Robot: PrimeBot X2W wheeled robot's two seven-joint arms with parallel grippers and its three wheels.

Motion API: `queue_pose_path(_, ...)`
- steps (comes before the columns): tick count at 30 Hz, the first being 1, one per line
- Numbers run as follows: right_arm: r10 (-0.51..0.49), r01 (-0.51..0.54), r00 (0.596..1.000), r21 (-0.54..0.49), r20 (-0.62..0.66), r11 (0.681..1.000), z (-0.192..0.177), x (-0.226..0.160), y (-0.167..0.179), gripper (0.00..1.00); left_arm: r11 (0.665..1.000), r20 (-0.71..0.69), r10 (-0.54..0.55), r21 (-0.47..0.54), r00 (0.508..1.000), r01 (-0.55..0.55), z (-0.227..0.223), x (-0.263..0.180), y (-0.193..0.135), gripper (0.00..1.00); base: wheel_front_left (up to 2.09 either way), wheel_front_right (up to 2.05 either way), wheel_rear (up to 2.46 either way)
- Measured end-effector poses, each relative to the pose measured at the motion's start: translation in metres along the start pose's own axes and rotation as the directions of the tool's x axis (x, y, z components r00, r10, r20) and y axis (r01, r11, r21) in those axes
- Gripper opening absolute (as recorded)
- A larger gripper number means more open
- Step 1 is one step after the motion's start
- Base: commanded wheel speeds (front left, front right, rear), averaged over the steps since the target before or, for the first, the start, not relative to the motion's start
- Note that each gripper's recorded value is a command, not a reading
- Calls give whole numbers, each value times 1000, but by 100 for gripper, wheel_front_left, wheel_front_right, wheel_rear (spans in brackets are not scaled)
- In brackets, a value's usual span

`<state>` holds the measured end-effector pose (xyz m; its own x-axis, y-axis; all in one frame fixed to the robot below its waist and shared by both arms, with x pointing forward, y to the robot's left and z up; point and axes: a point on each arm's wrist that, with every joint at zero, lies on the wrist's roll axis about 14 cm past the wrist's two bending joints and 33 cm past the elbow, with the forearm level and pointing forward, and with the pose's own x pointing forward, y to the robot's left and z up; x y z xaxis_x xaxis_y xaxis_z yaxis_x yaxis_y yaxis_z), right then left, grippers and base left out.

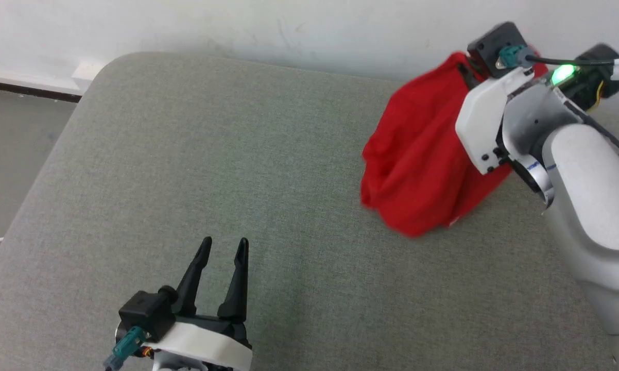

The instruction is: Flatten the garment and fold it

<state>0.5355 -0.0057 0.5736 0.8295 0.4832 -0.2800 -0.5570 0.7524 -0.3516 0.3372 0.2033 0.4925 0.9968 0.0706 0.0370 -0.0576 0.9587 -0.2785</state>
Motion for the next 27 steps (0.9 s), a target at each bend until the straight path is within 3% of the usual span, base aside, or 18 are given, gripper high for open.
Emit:
queue_pose_path(6, 41, -38, 998, -64, 51, 997, 4, 1, 19, 0, 1000, 0, 2, 0, 1000, -2, 0, 0, 0, 100, 0, 0, 0)
queue_pose_path(12, 186, -182, 977, 51, -108, 982, -70, -18, 75, 0, 1000, -8, -2, -2, 1000, 2, -2, 0, -1, 100, 0, 0, 0)
queue_pose_path(15, 294, -265, 932, 156, -211, 952, -105, -42, 112, 0, 1000, -9, -8, -3, 1000, 8, -3, 1, -3, 100, 0, 0, 0)
queue_pose_path(18, 420, -335, 839, 281, -345, 899, -143, -81, 149, 0, 1000, -13, -18, -5, 1000, 18, -5, 1, -6, 100, 0, 0, 0)
queue_pose_path(20, 472, -359, 769, 320, -431, 877, -165, -109, 162, 18, 1000, -15, -26, -7, 1000, 25, -5, 1, -8, 100, 0, 0, 0)
queue_pose_path(21, 487, -359, 742, 341, -461, 869, -173, -121, 165, 34, 999, -17, -31, -9, 999, 31, -6, 1, -10, 100, 0, 0, 0)
queue_pose_path(22, 494, -353, 725, 356, -480, 865, -177, -129, 164, 100, 999, -18, -37, -10, 999, 37, -7, 2, -12, 100, 0, 0, 0)
queue_pose_path(24, 482, -327, 741, 376, -467, 867, -174, -137, 158, 100, 999, -18, -50, -13, 999, 50, -7, 3, -16, 100, 0, 0, 0)
queue_pose_path(27, 426, -290, 806, 354, -410, 889, -157, -134, 141, 100, 998, -20, -66, -16, 998, 65, -8, 4, -21, 100, 0, 0, 0)
